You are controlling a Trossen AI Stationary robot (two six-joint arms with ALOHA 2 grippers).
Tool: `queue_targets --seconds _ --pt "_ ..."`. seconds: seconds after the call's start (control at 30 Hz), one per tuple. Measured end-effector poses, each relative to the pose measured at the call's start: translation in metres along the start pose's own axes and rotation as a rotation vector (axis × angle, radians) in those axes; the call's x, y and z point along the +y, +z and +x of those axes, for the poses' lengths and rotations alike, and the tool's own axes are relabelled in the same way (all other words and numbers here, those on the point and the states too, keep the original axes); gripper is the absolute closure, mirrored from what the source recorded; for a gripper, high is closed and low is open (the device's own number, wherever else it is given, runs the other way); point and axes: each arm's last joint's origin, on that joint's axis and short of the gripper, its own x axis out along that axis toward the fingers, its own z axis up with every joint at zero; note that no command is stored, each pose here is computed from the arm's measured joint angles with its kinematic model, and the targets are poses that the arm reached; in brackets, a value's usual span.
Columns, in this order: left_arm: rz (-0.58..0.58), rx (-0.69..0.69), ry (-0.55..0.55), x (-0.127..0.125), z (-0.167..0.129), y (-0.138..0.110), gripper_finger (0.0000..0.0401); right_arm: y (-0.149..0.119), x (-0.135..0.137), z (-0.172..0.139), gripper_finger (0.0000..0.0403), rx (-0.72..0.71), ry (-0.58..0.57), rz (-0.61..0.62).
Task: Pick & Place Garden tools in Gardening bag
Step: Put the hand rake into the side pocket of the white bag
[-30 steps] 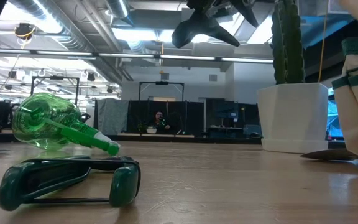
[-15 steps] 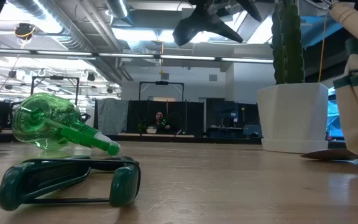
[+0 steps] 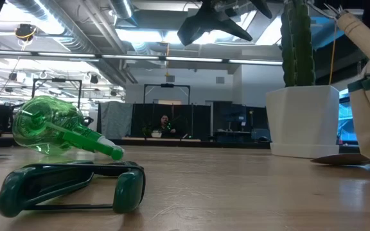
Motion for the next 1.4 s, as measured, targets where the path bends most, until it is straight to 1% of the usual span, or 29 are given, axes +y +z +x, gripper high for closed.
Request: queue_targets --seconds 0.23,0.5,0.73,0.87,1.0,1.17,1.4 --pt "-0.009 0.000 0.000 0.000 0.000 0.000 0.0217 0.000 -0.001 0.001 0.0398 0.000 -0.008 -0.011" --pt "-0.019 0.000 0.000 0.000 0.000 0.000 0.0217 0.002 -0.001 0.006 0.0398 -0.013 -0.024 0.004" --pt "-0.023 -0.003 0.004 0.002 0.001 0.003 0.0217 -0.008 0.002 0.013 0.0398 -0.008 -0.039 -0.003" --pt "-0.022 -0.003 0.004 0.002 0.001 0.003 0.0217 -0.008 0.006 0.014 0.0398 -0.016 -0.024 0.030" --pt "-0.021 -0.002 0.003 0.002 0.001 0.002 0.0217 -0.005 0.011 0.014 0.0398 -0.030 -0.007 0.023" --pt "-0.021 -0.002 0.004 0.002 0.001 0.002 0.0217 -0.006 0.011 0.014 0.0398 -0.011 0.005 0.024" --pt "-0.022 -0.004 0.005 0.002 0.001 0.002 0.0217 -0.008 0.010 0.015 0.0398 0.002 0.003 0.070"
